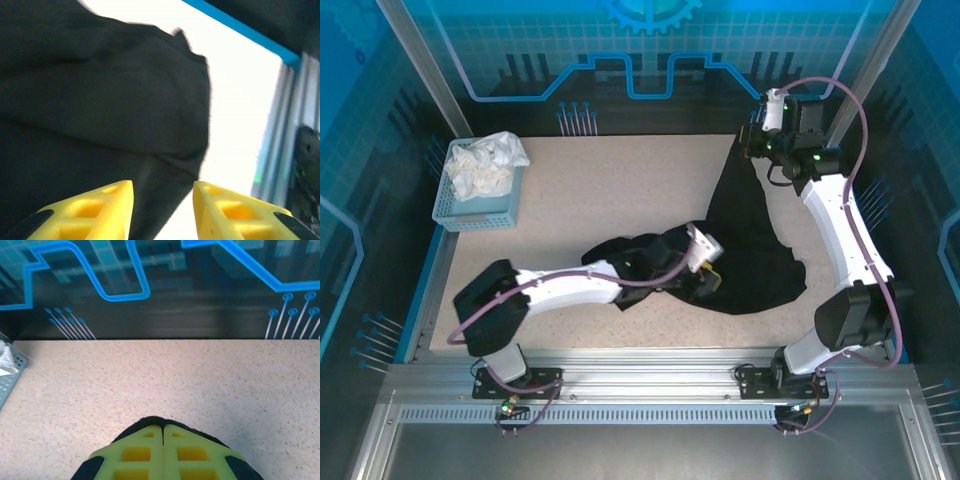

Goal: Fold the inside-out t-shirt

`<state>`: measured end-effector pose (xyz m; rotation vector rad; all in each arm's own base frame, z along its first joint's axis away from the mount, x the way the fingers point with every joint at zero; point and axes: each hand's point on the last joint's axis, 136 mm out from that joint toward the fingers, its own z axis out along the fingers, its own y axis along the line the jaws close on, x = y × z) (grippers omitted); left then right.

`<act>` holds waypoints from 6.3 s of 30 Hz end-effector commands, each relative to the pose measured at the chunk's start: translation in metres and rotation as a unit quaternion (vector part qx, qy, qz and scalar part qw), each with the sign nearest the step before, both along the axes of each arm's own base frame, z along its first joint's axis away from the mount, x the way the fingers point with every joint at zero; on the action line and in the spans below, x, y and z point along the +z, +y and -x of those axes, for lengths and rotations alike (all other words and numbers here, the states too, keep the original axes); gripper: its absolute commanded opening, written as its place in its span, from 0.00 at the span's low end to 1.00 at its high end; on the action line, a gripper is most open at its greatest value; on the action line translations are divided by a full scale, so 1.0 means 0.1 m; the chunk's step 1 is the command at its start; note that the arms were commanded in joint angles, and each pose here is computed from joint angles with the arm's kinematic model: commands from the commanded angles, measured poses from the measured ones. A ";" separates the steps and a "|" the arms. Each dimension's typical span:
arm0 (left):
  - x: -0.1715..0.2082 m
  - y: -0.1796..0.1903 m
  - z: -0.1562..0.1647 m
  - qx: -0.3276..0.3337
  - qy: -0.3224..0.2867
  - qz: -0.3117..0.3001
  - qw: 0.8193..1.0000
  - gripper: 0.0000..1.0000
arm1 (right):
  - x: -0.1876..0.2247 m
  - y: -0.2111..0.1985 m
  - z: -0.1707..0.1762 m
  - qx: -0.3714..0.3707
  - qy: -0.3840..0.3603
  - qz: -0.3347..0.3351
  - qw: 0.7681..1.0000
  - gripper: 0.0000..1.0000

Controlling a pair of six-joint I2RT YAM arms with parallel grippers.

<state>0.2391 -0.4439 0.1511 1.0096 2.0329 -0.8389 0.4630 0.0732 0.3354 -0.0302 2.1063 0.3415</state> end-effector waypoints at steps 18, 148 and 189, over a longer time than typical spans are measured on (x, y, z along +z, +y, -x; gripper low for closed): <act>-1.29 -0.63 0.39 -0.218 -0.046 -0.173 0.960 0.37 | -0.11 -0.36 -0.06 -0.011 0.028 -0.036 0.999 0.00; 4.85 3.94 -0.59 0.421 -0.336 0.261 0.801 0.00 | 2.65 0.06 1.04 0.037 -0.308 -0.065 0.948 0.00; 0.15 1.66 -0.31 0.190 -0.042 0.009 0.981 0.77 | -0.79 -0.02 1.38 0.023 0.063 -0.069 0.995 0.00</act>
